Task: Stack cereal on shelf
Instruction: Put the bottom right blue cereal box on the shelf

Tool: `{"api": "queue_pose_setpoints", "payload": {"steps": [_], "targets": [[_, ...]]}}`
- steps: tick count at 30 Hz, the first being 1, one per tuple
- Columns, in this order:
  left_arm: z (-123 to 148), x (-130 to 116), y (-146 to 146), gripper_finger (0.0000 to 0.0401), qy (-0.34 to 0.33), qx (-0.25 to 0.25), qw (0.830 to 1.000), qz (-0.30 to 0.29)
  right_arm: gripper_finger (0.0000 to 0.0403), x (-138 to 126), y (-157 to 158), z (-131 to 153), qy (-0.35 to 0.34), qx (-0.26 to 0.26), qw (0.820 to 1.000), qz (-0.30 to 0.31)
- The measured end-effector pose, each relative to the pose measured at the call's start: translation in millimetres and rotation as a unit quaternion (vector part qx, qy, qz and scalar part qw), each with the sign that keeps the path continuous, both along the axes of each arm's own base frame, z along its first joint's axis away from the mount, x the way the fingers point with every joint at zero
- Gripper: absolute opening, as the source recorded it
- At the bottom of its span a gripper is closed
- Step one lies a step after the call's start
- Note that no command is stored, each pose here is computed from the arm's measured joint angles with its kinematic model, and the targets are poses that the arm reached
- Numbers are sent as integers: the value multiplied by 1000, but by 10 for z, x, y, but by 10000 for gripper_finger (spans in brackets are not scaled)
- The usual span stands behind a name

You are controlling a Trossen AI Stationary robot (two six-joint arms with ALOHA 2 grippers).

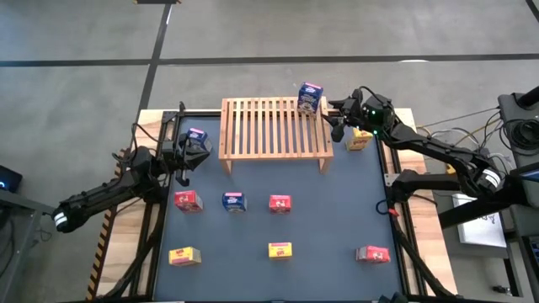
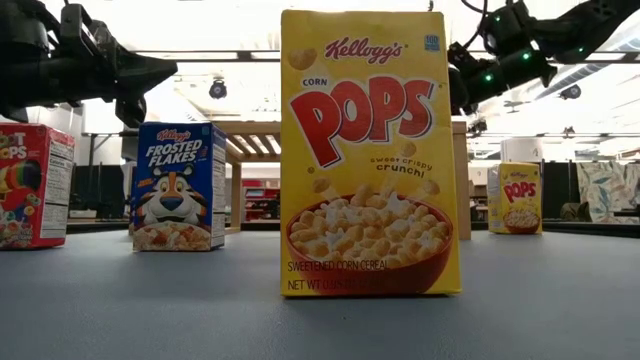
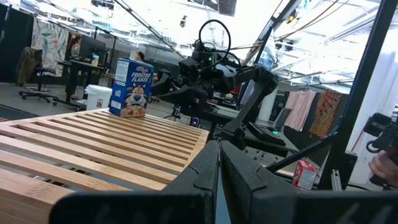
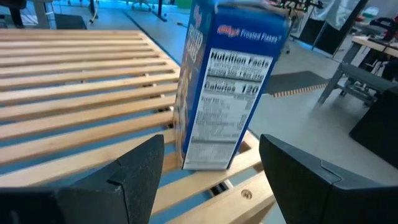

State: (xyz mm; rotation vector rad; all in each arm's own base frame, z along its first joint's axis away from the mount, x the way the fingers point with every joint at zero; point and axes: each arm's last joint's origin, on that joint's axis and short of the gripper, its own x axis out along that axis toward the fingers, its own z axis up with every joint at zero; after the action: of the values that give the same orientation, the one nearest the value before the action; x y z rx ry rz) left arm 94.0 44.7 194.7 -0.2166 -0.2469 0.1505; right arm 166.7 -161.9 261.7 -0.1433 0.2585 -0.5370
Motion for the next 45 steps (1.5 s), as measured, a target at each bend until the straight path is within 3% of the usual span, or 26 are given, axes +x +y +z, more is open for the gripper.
{"api": "queue_pose_setpoints", "payload": {"steps": [11,17,34,45], "targets": [[0,0,0,0,0,0,1000,0,237,-132,139,-98,-16,14,1000,0],[-1,0,0,0,0,0,1000,0,237,-138,193,-161,-32,39,997,54],[0,0,0,0,0,0,1000,0,237,-6,138,-291,-43,80,985,144],[0,0,0,0,0,0,1000,0,235,122,7,-484,-36,102,984,141]]}}
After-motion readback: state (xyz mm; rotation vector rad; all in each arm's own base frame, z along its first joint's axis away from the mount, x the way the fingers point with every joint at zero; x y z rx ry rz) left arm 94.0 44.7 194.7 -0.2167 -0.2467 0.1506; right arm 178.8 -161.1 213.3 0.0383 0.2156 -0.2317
